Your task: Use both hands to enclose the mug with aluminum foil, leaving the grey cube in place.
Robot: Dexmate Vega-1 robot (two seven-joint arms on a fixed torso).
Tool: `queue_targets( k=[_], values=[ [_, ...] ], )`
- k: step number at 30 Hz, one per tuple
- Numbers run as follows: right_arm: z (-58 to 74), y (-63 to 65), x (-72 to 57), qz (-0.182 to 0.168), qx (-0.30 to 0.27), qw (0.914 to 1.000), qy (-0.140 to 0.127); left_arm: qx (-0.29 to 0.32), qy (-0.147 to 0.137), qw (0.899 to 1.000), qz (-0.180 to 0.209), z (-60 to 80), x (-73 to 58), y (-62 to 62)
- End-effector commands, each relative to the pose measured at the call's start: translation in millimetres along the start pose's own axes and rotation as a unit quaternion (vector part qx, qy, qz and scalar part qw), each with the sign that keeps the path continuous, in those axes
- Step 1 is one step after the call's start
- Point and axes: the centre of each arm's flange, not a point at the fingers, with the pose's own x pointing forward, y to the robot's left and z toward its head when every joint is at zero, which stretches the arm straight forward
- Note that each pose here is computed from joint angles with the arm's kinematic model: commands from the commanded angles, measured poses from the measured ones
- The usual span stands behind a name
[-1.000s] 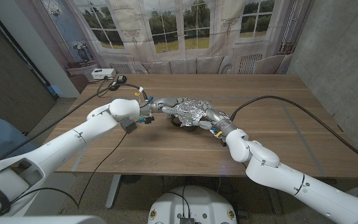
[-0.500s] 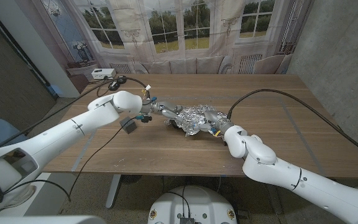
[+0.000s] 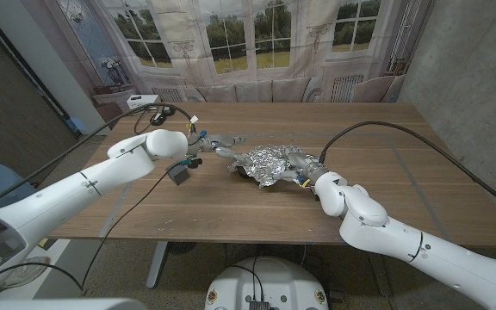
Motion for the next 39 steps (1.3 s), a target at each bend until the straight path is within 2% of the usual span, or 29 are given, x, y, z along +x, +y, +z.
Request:
queue_targets(
  k=[1,5,9,14,20,26,29,30,32,33,35,39],
  values=[
    [-17.2,-7.7,-9.8,-0.045,0.054,0.9973,-0.019,-0.018,-0.031,0.996,0.085,-1.6,-19.5,7.2],
    [-20.0,-11.2,-13.0,-0.058,0.051,0.9969,-0.014,-0.041,-0.049,0.993,0.096,-3.6,-21.1,6.7],
    [-17.3,-15.6,-12.3,-0.012,-0.011,0.9996,0.021,-0.049,-0.056,0.993,0.093,-4.4,-20.9,6.8],
    [-11.1,-12.4,-9.3,0.030,-0.050,0.9981,0.023,-0.057,-0.063,0.992,0.095,-4.0,-20.8,8.2],
    [-3.7,-6.5,-6.9,0.056,-0.110,0.9913,0.047,-0.057,-0.065,0.992,0.091,-3.0,-21.9,10.4],
    [-5.0,-5.8,-7.5,0.078,-0.126,0.9880,0.044,-0.054,-0.064,0.992,0.089,-3.0,-22.7,11.2],
    [-6.7,-8.6,-8.5,0.089,-0.124,0.9874,0.040,-0.055,-0.064,0.993,0.088,-3.0,-22.7,11.1],
    [-10.5,-13.1,-9.6,0.094,-0.106,0.9896,0.027,-0.053,-0.063,0.993,0.086,-3.0,-22.5,11.0],
    [-12.1,-15.6,-10.7,0.090,-0.097,0.9910,0.023,-0.053,-0.063,0.993,0.084,-2.9,-22.1,10.7],
    [-19.0,-20.8,-12.4,0.085,-0.061,0.9945,0.010,-0.053,-0.062,0.993,0.082,-3.0,-21.3,10.0],
    [-23.7,-24.5,-13.9,0.067,-0.037,0.9970,0.002,-0.054,-0.063,0.993,0.079,-3.0,-20.5,8.9],
    [-34.1,-29.6,-15.9,0.048,0.020,0.9983,-0.025,-0.055,-0.064,0.993,0.080,-2.6,-20.0,8.5]
  ],
)
